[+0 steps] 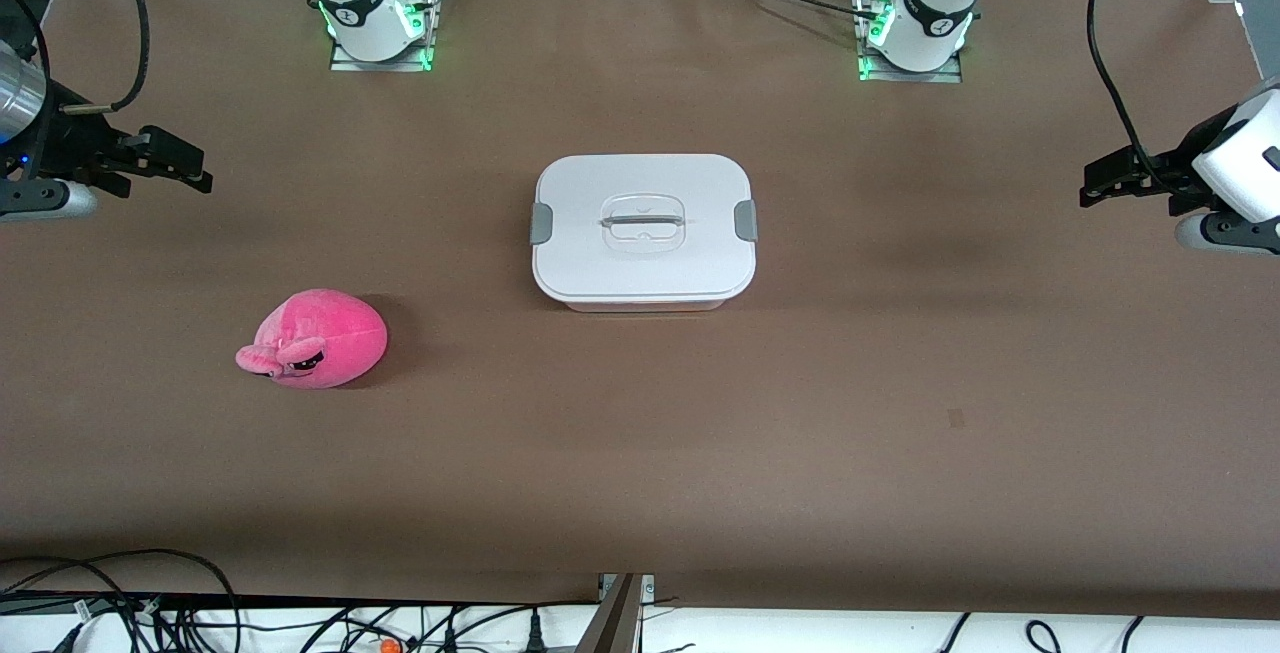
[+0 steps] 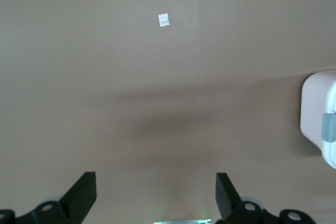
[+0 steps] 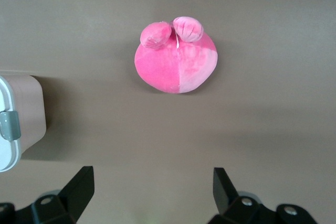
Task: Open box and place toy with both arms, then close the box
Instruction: 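Reach the left gripper to the box lid while the right gripper approaches the toy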
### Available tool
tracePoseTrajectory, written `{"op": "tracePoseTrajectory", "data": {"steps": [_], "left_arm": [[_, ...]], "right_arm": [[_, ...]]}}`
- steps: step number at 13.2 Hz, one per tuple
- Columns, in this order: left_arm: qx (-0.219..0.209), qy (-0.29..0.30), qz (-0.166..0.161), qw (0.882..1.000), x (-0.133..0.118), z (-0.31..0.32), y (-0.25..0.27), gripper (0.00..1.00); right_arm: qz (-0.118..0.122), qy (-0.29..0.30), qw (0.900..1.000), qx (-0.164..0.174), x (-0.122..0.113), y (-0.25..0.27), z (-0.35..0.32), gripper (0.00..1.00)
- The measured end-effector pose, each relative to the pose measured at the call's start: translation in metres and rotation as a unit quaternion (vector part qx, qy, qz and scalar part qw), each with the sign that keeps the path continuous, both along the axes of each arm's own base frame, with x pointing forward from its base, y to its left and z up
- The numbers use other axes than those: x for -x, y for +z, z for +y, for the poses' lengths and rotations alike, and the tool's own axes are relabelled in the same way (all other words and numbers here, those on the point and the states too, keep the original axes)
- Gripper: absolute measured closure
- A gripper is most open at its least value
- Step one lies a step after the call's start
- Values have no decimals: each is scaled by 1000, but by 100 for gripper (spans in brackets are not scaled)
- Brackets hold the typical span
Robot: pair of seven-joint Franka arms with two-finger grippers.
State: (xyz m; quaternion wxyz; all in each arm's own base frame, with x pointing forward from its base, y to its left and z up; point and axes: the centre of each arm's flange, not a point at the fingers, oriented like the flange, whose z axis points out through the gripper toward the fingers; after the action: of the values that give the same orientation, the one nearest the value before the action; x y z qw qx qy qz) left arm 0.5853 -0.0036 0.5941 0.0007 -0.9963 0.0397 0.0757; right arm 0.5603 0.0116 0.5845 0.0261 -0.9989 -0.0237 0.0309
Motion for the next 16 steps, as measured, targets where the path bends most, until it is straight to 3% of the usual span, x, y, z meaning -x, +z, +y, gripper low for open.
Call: {"op": "tracePoseTrajectory", "data": {"steps": [7, 16], "left_arm": [[0, -9, 1, 1000, 0, -11, -1, 0], [3, -82, 6, 997, 6, -101, -6, 0]], "right_arm": [[1, -22, 1000, 1, 4, 4, 2, 0], [-9, -27, 1000, 1, -3, -25, 1, 0]]}}
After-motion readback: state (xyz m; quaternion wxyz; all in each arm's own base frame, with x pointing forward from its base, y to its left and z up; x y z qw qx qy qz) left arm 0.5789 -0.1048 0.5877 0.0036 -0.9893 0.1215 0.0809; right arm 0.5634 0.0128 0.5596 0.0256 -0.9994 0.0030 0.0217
